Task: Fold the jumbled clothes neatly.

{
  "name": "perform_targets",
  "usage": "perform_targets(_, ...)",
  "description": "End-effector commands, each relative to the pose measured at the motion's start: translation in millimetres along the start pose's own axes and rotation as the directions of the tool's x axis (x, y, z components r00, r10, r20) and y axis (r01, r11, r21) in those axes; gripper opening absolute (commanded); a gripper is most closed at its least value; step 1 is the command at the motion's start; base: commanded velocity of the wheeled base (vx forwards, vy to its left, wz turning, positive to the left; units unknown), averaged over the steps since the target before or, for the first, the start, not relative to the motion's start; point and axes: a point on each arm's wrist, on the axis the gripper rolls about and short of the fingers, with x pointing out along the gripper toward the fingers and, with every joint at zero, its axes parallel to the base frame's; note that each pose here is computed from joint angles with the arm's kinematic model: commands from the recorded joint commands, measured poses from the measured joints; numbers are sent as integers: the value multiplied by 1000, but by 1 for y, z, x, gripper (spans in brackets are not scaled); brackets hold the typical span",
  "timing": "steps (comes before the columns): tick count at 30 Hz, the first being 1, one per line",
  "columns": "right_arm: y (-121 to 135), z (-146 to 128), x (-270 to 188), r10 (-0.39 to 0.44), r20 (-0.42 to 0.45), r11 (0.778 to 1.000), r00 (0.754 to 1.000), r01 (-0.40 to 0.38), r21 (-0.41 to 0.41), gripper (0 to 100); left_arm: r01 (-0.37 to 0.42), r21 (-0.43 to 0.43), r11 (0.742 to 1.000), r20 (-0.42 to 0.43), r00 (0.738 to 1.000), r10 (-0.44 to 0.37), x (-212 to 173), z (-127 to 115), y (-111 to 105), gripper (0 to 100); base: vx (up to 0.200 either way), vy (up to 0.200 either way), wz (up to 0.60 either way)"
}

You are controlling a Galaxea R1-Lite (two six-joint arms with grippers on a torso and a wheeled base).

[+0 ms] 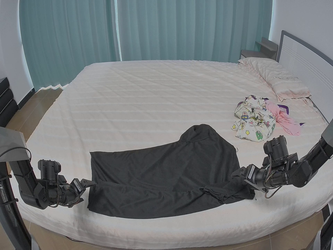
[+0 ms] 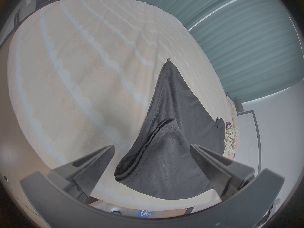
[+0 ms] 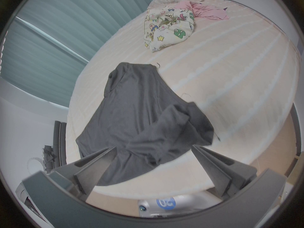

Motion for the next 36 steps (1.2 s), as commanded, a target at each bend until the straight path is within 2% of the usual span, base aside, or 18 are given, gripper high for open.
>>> perform_targets(1, -18, 4, 33, -8, 10, 1000, 1000, 9, -13, 100, 0, 0, 1000, 0, 1000, 0, 0, 0, 0, 100, 0, 0, 0)
perform_targets(6, -28, 0, 60, 8, -10, 995, 1000, -9, -104, 100, 0, 0, 1000, 0, 1000, 0, 0, 0, 0, 100, 0, 0, 0)
perform_targets(9, -30, -1, 69, 29, 13, 992, 999, -27, -119, 100, 1, 1, 1000, -1, 1000, -1, 0, 0, 0, 100, 0, 0, 0)
perform_targets(10, -32, -1, 74, 60, 45, 988, 997, -53, -146, 100, 1, 1, 1000, -1, 1000, -1, 0, 0, 0, 100, 0, 0, 0)
perform_targets(14, -40, 1, 75, 81, 89, 980, 993, -64, -187, 100, 0, 1, 1000, 0, 1000, 0, 0, 0, 0, 100, 0, 0, 0)
perform_targets(25, -42, 12, 72, 100, 138, 981, 985, -75, -180, 100, 0, 2, 1000, 0, 1000, 0, 0, 0, 0, 100, 0, 0, 0)
perform_targets(32, -46, 6, 78, 83, 112, 982, 990, -62, -179, 100, 0, 2, 1000, 0, 1000, 0, 0, 0, 0, 100, 0, 0, 0)
perform_targets(33, -46, 6, 78, 81, 114, 982, 990, -60, -178, 0, 0, 2, 1000, 0, 1000, 0, 0, 0, 0, 100, 0, 0, 0)
perform_targets(36, -46, 9, 75, 93, 132, 982, 987, -69, -176, 0, 0, 2, 1000, 0, 1000, 0, 0, 0, 0, 100, 0, 0, 0)
